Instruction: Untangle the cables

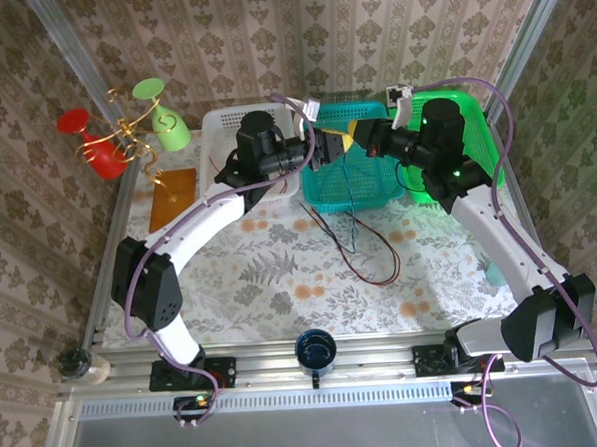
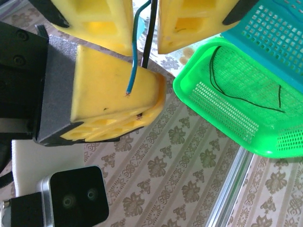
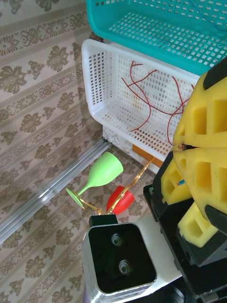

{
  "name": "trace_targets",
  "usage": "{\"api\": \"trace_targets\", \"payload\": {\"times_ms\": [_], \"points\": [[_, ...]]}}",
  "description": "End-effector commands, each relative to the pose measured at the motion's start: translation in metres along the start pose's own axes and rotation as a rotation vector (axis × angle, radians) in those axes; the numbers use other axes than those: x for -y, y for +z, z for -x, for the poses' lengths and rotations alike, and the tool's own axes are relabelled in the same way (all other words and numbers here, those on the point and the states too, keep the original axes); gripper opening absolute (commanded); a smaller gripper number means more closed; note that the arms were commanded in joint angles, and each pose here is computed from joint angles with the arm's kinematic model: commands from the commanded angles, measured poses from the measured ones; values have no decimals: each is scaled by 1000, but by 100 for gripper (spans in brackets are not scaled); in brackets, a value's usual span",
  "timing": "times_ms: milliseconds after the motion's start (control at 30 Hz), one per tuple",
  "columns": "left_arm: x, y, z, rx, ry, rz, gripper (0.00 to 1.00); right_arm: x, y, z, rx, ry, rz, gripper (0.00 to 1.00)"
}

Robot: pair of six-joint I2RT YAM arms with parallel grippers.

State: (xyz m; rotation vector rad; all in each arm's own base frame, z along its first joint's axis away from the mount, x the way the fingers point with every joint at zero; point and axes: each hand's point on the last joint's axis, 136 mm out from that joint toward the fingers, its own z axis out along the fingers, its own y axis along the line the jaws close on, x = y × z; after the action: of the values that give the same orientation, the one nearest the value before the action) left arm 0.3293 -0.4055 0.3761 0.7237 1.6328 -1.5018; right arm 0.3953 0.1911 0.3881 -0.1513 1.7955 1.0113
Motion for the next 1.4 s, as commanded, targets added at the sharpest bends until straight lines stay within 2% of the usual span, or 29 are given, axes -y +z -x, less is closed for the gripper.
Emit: {"api": "trace_targets", "payload": {"times_ms": [0,100,300,433,600,733,867,933,1000,1200,1367], "points": [[9,0,13,31,35,-17,13,-8,0,0,-12,-11,29,0],[9,-2,15,37,40,-11,13,-7,-1,-1,-14,-15,21,0],[12,-6,17,51,46,-8,23,-7,0,0,-15,-17,20,0],[14,-10,20,67,50,-3,23,-6,0,-1,-15,-18,16,0],[16,-11,20,69,49,-3,20,-7,-1,0,-12,-17,17,0],[15,-11,20,69,47,-1,13,-7,-2,1,-13,-20,16,0],[16,-13,21,75,52,2,13,-7,-1,0,-15,-19,14,0],[17,-13,21,75,53,2,8,-8,-1,0,-15,-18,17,0],[16,-13,20,72,51,1,0,-8,-2,1,-13,-19,19,0],[13,-14,18,71,53,13,0,-9,-4,3,-7,-21,10,0],[6,-35,33,132,110,131,0,1,-12,10,29,-37,-65,0]]}}
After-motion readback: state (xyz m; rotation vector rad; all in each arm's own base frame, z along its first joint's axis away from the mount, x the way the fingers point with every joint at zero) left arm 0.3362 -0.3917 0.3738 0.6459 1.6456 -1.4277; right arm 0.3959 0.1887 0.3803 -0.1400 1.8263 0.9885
